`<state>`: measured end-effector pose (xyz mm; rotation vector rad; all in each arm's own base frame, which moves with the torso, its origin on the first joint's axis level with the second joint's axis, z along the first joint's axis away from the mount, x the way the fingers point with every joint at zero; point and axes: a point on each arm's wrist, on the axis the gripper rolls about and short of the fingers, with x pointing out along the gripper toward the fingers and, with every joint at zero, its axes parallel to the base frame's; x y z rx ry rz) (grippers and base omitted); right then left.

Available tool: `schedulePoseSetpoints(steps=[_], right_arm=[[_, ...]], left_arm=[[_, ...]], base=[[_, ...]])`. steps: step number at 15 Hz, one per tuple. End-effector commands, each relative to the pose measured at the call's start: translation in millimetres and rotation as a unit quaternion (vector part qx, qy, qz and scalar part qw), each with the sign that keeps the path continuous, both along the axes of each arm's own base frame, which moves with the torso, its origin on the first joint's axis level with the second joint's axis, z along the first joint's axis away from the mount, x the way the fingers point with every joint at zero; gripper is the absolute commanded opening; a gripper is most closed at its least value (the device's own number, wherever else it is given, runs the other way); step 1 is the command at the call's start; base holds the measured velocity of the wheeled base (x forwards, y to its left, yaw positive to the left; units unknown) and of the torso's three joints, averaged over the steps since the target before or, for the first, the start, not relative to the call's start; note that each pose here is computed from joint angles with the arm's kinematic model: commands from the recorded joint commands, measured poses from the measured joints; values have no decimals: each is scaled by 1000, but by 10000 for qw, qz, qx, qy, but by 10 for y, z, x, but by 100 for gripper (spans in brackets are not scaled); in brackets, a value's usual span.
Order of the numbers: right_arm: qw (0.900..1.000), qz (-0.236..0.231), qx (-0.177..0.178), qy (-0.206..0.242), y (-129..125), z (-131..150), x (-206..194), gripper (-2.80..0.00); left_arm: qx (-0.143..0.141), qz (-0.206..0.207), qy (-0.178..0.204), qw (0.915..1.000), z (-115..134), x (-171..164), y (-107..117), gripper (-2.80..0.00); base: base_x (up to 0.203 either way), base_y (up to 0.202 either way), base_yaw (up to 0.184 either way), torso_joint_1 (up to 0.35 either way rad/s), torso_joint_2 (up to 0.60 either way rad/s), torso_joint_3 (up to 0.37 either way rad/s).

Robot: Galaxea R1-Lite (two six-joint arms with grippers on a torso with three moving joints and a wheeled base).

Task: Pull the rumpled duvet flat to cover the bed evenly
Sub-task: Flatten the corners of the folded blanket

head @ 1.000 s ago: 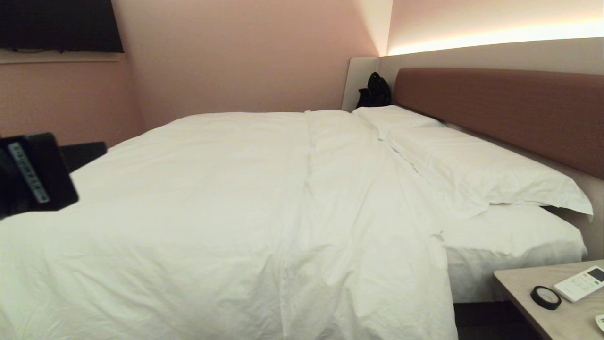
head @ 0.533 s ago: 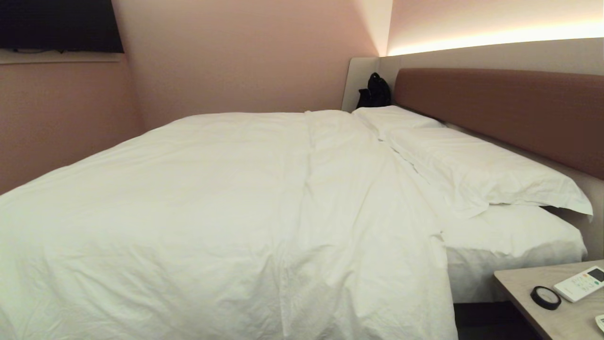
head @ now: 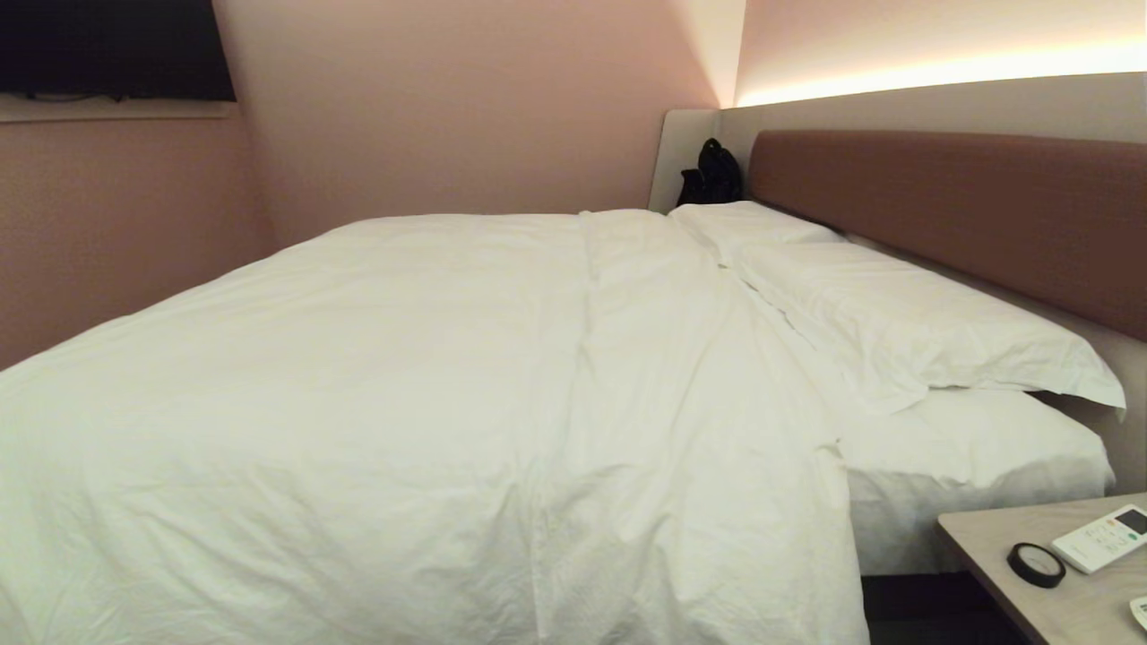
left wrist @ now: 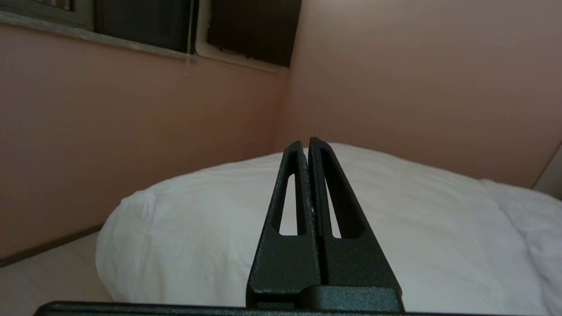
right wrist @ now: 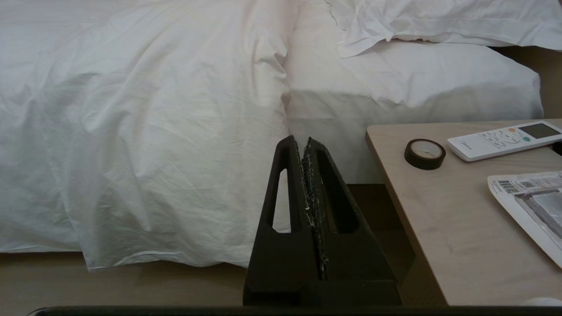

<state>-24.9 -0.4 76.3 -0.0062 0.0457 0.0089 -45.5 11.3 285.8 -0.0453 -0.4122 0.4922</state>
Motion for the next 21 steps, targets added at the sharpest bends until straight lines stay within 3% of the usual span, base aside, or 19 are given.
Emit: schedulePoseSetpoints(steps=[1, 4, 7, 9, 11, 14, 18, 21], right_arm=[[10000, 2, 0, 2, 0, 0, 0, -280], [10000, 2, 6, 1, 0, 0, 0, -280], [10000, 2, 6, 5, 0, 0, 0, -280], [10000, 2, 6, 2, 0, 0, 0, -280], [10000, 2, 6, 9, 0, 0, 1, -280], [10000, 2, 6, 1, 0, 0, 0, -280], [10000, 2, 6, 1, 0, 0, 0, -280], [10000, 2, 6, 4, 0, 0, 0, -280]], left_arm=[[-6, 95, -272, 9996, -34, -163, -8, -280], [30, -50, -360, 9993, -112, -231, -11, -280], [372, -964, -135, 9946, -240, -250, -32, -280], [559, -2004, 353, 9775, -341, -301, -69, -280], [564, -2874, 693, 9536, -411, -357, -105, -280], [503, -2999, 944, 9480, -597, -273, -117, -280], [828, -3292, 948, 9358, -836, -166, -144, -280], [901, -3318, 1005, 9336, -1017, -160, -151, -280]], base=[[0, 0, 0, 0, 0, 0], [0, 0, 0, 0, 0, 0], [0, 0, 0, 0, 0, 0], [0, 0, 0, 0, 0, 0], [0, 0, 0, 0, 0, 0], [0, 0, 0, 0, 0, 0], [0, 0, 0, 0, 0, 0], [0, 0, 0, 0, 0, 0]])
